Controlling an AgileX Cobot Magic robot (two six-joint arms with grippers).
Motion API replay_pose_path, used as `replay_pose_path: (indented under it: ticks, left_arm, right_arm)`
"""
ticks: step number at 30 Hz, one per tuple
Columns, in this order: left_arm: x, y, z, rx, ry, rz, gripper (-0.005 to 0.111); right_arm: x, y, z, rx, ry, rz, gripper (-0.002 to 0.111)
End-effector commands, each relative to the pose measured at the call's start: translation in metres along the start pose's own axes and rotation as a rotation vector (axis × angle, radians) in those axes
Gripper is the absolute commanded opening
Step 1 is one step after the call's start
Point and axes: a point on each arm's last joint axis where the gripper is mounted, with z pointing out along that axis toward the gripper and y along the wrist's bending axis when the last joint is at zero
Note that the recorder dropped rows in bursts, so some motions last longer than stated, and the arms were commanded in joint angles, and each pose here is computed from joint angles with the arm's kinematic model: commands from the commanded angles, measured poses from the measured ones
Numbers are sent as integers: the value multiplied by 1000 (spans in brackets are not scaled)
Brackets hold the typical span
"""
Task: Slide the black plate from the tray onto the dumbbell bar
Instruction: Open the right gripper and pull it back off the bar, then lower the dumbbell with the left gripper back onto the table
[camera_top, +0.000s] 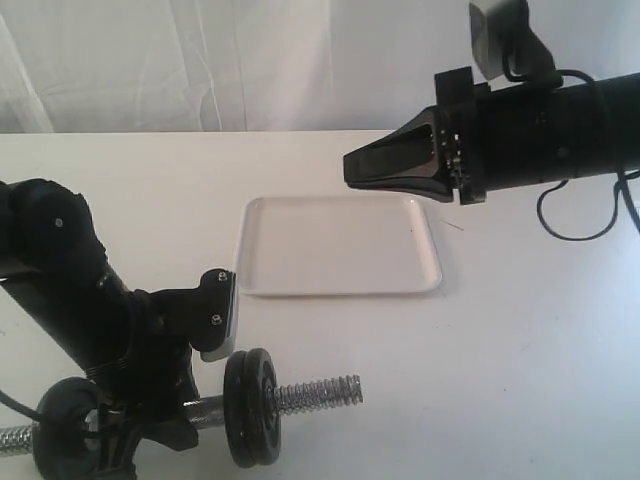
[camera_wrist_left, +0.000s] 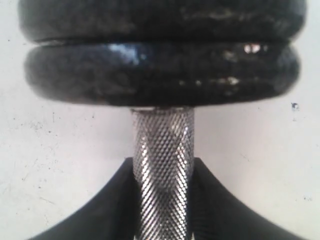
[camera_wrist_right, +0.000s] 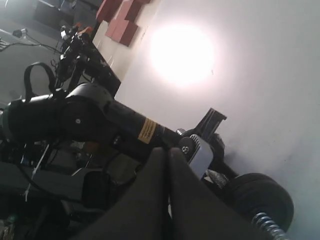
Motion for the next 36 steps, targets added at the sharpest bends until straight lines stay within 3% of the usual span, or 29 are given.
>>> replay_pose_path:
  ticks: [1,19,28,36]
  left_arm:
    - [-13,0,-13,-3,-92,-35,0]
    - [-9,3,4,53,-53,-41,1]
    - [-8,1,4,71,-46,-61,41]
    - [2,-2,10,81,16,-42,50]
  right_arm:
    - [4,10,9,-25,41,-45,0]
    - [6,12,13,-30,61,-53,0]
    - [7,12,13,-27,66,-55,0]
    - [7,12,13,-27,66,-55,0]
